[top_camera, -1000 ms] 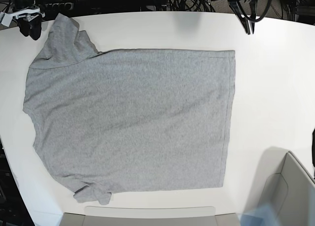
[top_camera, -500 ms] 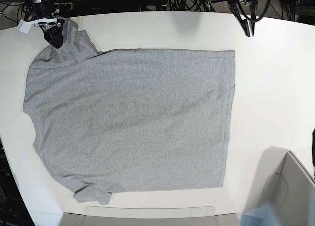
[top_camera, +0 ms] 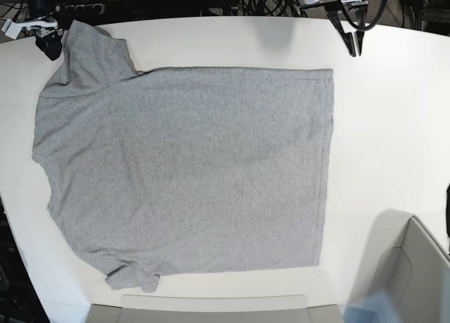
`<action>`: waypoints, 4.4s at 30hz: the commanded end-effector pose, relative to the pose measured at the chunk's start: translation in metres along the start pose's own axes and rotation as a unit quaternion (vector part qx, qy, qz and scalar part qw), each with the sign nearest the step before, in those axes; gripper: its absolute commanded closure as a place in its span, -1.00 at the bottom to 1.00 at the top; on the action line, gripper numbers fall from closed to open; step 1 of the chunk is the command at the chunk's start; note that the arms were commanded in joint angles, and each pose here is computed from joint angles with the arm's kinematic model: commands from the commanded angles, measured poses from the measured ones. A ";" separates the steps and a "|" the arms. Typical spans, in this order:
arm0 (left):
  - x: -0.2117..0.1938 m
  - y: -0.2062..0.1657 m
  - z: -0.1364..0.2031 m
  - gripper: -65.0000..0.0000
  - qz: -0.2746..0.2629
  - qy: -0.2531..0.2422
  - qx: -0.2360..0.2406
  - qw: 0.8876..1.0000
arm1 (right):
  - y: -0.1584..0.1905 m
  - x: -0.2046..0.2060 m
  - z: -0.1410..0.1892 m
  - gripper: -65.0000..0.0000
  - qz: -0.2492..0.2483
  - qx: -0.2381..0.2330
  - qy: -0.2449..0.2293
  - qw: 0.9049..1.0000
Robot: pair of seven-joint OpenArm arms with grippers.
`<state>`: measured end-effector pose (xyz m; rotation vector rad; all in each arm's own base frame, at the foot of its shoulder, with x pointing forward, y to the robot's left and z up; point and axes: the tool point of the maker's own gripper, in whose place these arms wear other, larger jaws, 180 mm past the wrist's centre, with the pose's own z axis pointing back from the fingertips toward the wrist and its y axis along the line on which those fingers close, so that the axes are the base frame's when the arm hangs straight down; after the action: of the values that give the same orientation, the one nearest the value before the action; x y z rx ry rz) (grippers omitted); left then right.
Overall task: Fold the T-shirt properly
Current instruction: 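Lower both grippers onto the shirt's shoulder corners and close them, then lift the shoulder edge with both grippers and pull it outward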
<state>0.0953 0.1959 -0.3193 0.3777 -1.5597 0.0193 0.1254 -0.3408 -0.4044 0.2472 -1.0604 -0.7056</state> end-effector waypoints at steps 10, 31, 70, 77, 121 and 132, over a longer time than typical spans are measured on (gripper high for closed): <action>0.032 -0.005 -0.022 0.79 0.017 -0.008 0.001 1.000 | 0.028 -0.063 0.004 0.04 0.023 0.047 0.091 0.995; -0.024 -0.050 -0.067 0.42 0.377 0.299 -0.110 0.870 | 0.019 -0.066 0.013 0.04 0.026 0.035 0.099 0.994; -0.130 -0.055 -0.070 0.77 0.436 0.445 -0.106 0.775 | 0.021 -0.065 0.012 0.81 0.025 0.038 0.098 0.994; -0.133 -0.041 -0.063 1.00 0.417 0.456 -0.105 0.779 | 0.021 -0.059 0.022 1.00 0.044 0.045 0.112 0.992; -0.047 -0.022 -0.157 1.00 0.435 0.364 -0.074 0.820 | 0.130 0.096 -0.079 1.00 0.236 0.116 0.023 0.965; -0.060 -0.040 -0.195 1.00 0.419 0.374 -0.076 0.824 | 0.146 0.121 -0.132 1.00 0.358 0.101 0.021 0.928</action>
<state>0.2828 0.2153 -0.3943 -0.4392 -0.7658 0.6623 0.3265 -0.3192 -0.3292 0.0501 -1.0222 0.0562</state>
